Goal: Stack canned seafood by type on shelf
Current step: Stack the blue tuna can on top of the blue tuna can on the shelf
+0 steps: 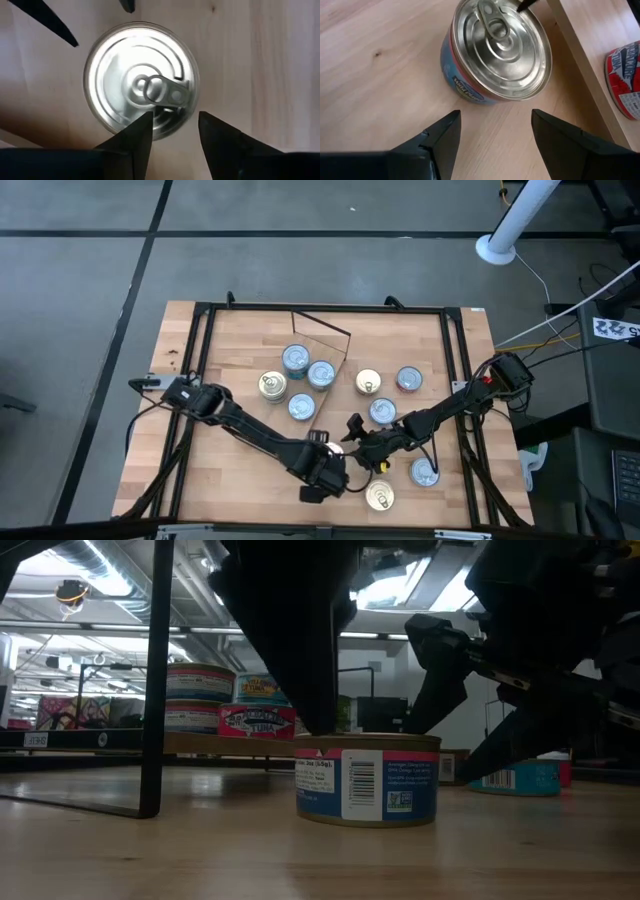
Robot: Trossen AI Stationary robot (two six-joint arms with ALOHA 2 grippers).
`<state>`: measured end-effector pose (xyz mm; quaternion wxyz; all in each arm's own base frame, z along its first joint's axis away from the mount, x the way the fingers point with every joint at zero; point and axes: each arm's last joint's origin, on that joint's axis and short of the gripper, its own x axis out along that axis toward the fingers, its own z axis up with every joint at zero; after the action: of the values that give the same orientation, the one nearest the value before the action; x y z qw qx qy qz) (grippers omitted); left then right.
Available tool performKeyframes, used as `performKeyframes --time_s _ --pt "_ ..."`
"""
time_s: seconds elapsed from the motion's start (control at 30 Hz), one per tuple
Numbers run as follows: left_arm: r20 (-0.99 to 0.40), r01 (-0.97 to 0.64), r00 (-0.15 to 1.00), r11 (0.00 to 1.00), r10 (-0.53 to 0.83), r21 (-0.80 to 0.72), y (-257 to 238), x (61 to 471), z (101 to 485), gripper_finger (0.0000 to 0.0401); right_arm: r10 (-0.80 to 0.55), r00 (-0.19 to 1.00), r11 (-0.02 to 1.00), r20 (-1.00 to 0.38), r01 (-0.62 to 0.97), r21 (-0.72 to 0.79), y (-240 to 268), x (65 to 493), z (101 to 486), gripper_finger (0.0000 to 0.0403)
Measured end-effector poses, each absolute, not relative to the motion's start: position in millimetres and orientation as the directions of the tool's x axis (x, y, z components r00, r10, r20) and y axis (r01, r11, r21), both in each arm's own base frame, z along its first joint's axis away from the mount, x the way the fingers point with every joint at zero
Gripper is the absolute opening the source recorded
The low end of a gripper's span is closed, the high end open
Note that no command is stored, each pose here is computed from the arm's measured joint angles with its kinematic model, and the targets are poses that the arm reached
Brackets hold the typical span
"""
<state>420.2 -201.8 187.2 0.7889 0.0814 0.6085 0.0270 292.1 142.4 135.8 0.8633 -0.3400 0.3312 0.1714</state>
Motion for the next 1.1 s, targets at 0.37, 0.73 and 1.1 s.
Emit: performKeyframes --time_s 0.37,0.73,1.1 --pt "-0.955 0.136 0.246 0.97 0.163 0.2 -208.7 418.8 176.8 0.0134 0.07 0.722 0.71 -0.688 -0.521 -0.474 142.4 292.1 135.8 0.0241" --pt "-0.943 0.106 0.265 0.966 0.199 0.234 -209.0 418.7 177.2 0.004 0.07 0.722 0.71 -0.688 -0.521 -0.474 142.4 292.2 135.8 0.0241" --pt "-0.941 0.024 0.279 0.978 0.192 0.207 -206.6 421.8 177.7 0.0002 0.071 0.722 0.71 -0.688 -0.521 -0.474 142.4 292.2 135.8 0.0241"
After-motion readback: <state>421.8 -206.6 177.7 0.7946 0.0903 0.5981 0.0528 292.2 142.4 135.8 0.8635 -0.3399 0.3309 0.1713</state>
